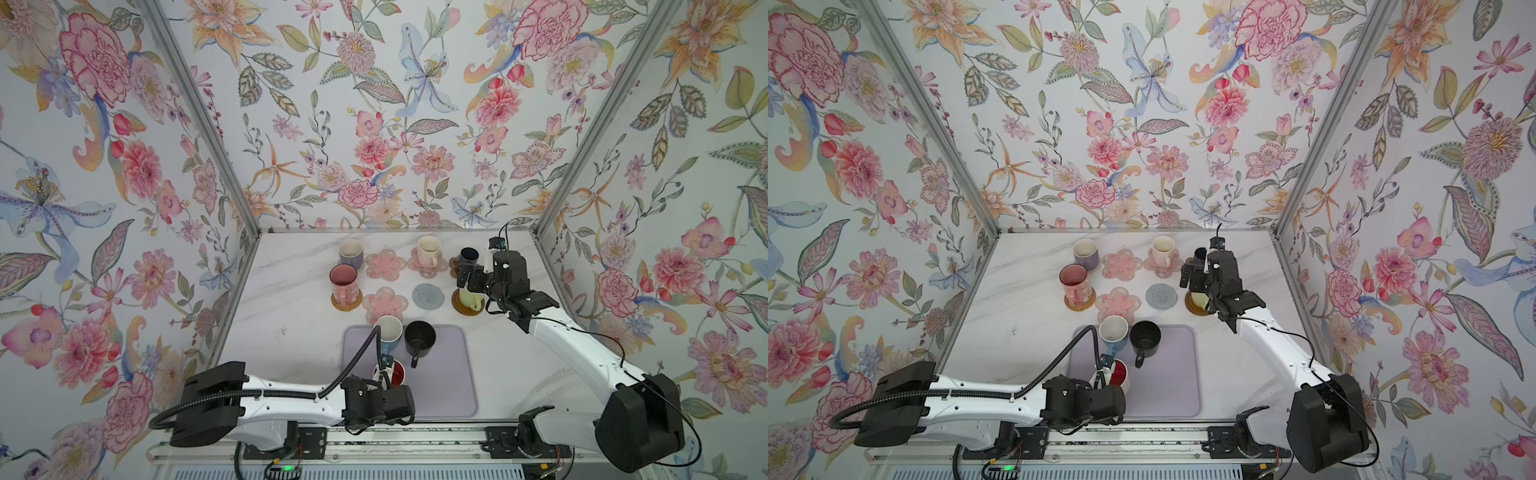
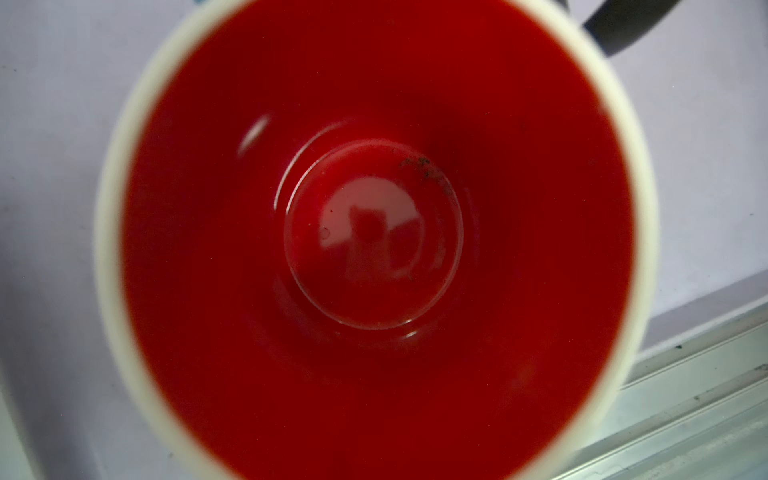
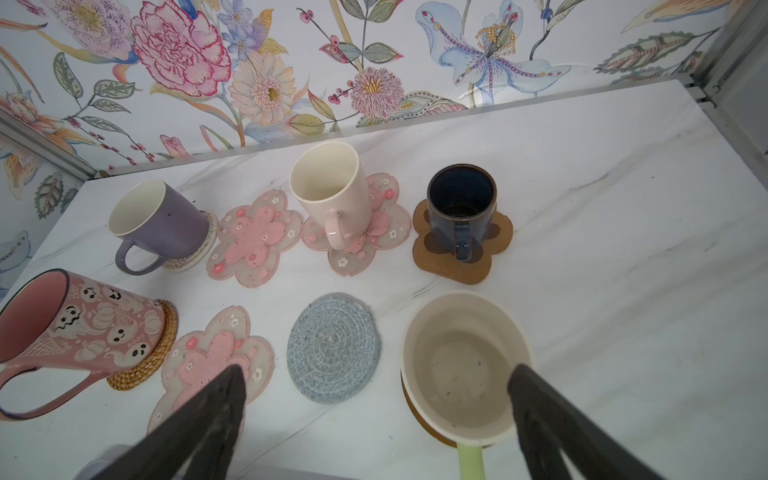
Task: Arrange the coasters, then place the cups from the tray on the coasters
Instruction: 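Close the left gripper on the red-lined mug's rim, then lift the red-lined mug with the left gripper and carry it farther from the robot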
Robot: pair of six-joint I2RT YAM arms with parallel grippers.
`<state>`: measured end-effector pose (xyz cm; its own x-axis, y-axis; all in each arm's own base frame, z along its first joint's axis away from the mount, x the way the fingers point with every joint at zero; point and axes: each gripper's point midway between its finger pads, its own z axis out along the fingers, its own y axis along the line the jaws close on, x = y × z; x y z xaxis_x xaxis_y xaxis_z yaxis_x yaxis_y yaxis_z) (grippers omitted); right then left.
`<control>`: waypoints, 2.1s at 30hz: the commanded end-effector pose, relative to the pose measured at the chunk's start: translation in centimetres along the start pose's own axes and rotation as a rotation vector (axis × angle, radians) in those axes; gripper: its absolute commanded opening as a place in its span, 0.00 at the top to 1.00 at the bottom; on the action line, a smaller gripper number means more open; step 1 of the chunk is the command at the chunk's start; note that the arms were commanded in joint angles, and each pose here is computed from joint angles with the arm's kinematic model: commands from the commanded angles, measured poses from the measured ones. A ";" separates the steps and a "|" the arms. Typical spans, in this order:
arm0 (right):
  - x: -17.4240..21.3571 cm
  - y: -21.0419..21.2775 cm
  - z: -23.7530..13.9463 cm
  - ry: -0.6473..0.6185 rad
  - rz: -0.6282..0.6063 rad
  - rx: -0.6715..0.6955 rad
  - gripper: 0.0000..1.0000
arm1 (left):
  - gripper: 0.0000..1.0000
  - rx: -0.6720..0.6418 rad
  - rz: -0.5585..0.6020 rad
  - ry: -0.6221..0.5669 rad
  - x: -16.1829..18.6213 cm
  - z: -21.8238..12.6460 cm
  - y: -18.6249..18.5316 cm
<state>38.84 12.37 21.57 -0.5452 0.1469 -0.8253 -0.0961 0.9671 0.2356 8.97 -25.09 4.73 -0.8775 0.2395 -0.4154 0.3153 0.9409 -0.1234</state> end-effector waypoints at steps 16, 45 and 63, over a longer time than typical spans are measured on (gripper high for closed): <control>-1.1 -0.2 -1.9 -0.036 0.000 -0.020 0.01 | 1.00 -0.094 -0.070 -0.179 -3.6 -7.8 4.9; -1.0 0.5 -2.6 -0.037 0.034 -0.077 0.01 | 1.00 -0.090 -0.028 -0.404 -24.3 -13.2 7.5; 0.3 0.0 -4.2 -0.027 0.043 -0.079 0.01 | 1.00 -0.125 -0.051 -0.352 -37.2 -2.0 8.4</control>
<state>35.89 11.92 24.05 -0.5109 0.1823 -0.8401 -0.1498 0.9434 0.2958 40.77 -24.56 18.53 -0.7632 0.1518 -0.6281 0.2023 0.9793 -0.0090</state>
